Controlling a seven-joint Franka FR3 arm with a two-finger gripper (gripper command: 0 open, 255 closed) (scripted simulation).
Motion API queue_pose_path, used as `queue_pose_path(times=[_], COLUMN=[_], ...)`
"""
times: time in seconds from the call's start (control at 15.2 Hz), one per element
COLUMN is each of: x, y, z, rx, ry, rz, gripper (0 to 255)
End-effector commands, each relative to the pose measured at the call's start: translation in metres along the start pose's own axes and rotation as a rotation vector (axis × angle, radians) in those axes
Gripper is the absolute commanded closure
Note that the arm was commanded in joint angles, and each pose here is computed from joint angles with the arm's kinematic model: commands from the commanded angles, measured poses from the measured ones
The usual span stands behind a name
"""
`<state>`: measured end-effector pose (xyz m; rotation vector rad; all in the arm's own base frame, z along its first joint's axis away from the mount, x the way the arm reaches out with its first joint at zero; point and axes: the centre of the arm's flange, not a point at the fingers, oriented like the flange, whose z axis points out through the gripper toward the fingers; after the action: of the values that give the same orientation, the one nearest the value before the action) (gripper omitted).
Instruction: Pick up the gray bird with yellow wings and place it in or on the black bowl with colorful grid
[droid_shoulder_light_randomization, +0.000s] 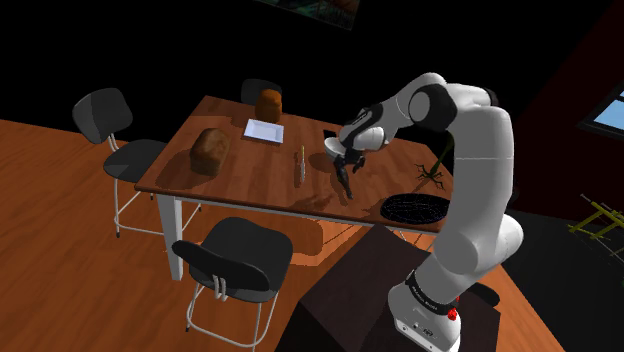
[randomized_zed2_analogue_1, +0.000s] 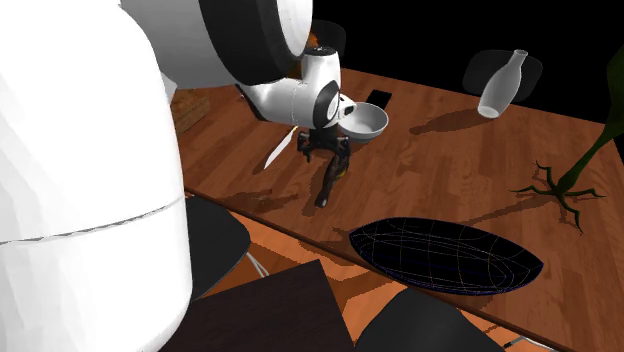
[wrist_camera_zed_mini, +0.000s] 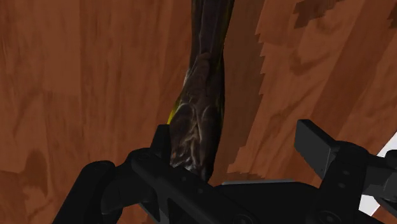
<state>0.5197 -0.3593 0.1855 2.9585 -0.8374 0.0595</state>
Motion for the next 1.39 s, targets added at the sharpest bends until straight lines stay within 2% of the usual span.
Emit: queue_pose_path(times=[0.0,0.2,0.66,1.19,1.25,1.32], x=[0.013,0.026,0.025,0.025,0.025,0.025], y=[0.011,0.026,0.026,0.026,0.026,0.026], z=[0.020,0.042,0.082,0.082,0.082,0.082], rx=[-0.007,-0.014,-0.014,-0.014,-0.014,-0.014], ry=[-0.005,-0.009,-0.009,-0.010,-0.010,-0.010], rz=[0.018,0.040,0.040,0.040,0.040,0.040], gripper=[0,0,0,0,255,255])
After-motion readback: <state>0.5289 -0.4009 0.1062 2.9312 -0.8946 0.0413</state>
